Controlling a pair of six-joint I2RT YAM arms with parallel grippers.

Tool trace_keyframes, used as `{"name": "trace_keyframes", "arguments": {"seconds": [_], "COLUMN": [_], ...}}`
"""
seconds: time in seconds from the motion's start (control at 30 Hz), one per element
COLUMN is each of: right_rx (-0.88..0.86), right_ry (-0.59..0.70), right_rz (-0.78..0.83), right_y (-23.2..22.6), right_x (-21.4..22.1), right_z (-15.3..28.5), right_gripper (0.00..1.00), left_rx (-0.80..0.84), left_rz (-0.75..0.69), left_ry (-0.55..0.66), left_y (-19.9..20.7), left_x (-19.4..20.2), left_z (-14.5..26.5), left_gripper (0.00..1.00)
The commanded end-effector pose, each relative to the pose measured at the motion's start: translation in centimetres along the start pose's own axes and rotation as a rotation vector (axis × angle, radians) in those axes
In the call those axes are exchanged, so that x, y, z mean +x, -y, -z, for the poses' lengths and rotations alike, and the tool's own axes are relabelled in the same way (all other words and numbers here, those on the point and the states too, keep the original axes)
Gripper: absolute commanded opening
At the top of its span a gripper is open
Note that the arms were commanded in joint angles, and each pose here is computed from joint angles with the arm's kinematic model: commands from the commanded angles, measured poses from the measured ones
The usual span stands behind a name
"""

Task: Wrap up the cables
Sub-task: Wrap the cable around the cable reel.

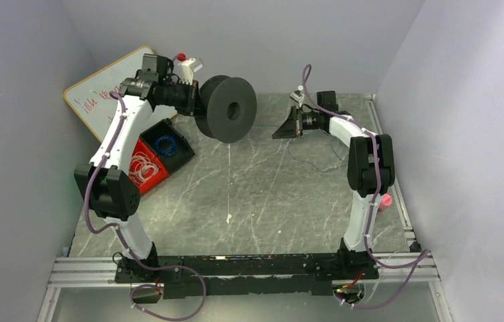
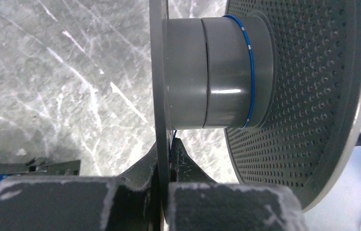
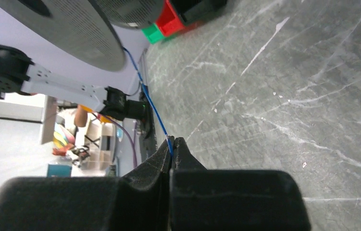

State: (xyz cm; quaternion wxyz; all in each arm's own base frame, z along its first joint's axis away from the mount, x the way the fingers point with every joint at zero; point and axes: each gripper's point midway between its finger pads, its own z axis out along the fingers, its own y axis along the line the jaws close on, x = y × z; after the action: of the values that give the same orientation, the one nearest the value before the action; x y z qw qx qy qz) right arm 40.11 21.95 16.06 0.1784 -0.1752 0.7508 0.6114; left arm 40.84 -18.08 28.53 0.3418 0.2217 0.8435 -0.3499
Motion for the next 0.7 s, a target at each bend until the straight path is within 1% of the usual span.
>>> {"name": "trace_keyframes", "arguments": {"seconds": [0.0,0.07,0.1,0.23,0.33,0.67], "right_rx": [-0.055,-0.056,-0.055,-0.043,-0.052,-0.094], "right_ry": [0.077,0.105,0.116,0.125,0.124,0.142], "right_rz": [0.016,0.015,0.041,0.081,0.080,0.112], "right_y": [-2.5,-3.0,-3.3,-3.9,-4.5,-7.1], "right_x": [-3.2,-3.7,-4.0,-4.4,-4.4,-4.7], "right_z": [2.7,3.6,3.9,4.2,4.3,4.9], "right_gripper": [0.00,0.00,0.00,0.00,0.00,0.00], "left_rx": [-0.113,-0.178,-0.194,-0.219,-0.227,-0.307], "left_rz": [-0.237,-0.266,-0.272,-0.313,-0.346,-0.355], "left_ry": [0.044,0.030,0.021,-0.024,-0.057,-0.124], "left_y": [1.0,0.5,0.3,0.7,1.3,0.5], "left_x": [-1.1,-0.6,-0.3,1.0,2.0,4.3], "left_z": [1.5,1.1,0.7,-1.4,-3.0,-7.1], "left_gripper": [0.02,0.02,0.02,0.02,0.02,0.02]}}
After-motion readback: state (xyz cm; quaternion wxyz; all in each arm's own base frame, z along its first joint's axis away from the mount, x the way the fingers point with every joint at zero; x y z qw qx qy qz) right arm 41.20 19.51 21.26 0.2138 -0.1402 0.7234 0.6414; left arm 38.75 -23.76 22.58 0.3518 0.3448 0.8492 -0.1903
